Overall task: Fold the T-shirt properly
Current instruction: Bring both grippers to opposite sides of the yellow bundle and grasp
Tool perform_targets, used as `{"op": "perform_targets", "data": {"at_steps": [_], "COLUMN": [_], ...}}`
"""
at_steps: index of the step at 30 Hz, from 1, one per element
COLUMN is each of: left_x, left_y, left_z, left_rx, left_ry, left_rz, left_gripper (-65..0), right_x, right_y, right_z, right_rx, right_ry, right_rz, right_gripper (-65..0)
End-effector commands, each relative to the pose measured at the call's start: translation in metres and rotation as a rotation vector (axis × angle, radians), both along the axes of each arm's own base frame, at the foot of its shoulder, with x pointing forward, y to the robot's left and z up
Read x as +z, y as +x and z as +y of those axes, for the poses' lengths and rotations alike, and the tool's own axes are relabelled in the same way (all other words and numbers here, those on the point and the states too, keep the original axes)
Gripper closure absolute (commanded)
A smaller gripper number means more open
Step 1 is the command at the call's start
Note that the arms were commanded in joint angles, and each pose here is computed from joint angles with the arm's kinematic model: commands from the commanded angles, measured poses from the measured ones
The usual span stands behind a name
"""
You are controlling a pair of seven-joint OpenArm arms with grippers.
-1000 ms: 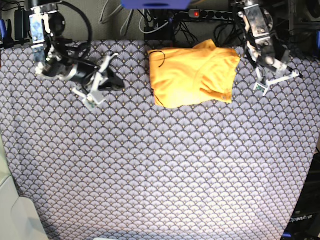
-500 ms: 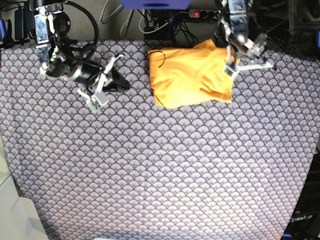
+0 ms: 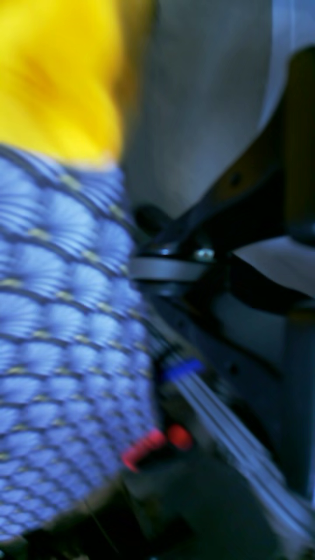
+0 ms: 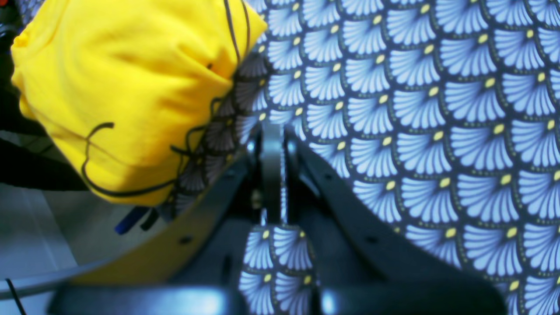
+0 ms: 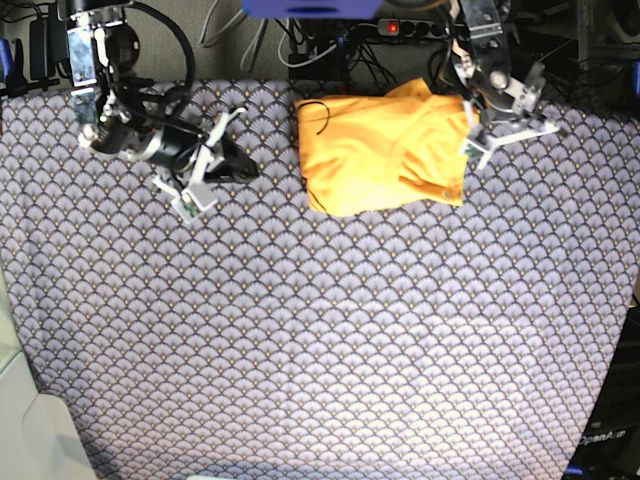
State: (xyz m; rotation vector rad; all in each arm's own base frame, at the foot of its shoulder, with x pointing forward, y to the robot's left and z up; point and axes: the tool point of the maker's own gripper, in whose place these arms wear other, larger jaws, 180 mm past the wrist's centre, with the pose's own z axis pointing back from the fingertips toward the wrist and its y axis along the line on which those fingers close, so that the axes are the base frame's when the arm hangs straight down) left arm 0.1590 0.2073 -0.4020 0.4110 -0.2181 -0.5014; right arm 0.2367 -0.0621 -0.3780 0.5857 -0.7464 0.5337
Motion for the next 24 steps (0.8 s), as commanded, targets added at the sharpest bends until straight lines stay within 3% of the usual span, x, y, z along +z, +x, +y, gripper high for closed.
{"op": "perform_targets", "data": {"at_steps": [1, 12, 24], "left_x": [0.003, -0.003, -0.008], "left_y": [-0.003, -0.010, -0.008], "left_z": [0.005, 0.001, -0.020], "left_rx": [0.025, 0.077, 0.080], "left_ry": [0.006, -0.068, -0.190], "left_rz": [-0.005, 0.019, 0.012], "left_gripper": [0.0, 0.0, 0.0], "right_x": [0.011, 0.014, 0.013], "right_y": [0.004, -0.004, -0.006], "right_z": [0.007, 0.041, 0.041], "right_rx": [0.016, 0.121, 0.122], "right_ry": [0.031, 0.057, 0.057], "right_rz": [-0.038, -0.038, -0.033], "right_gripper": [0.0, 0.0, 0.0]}}
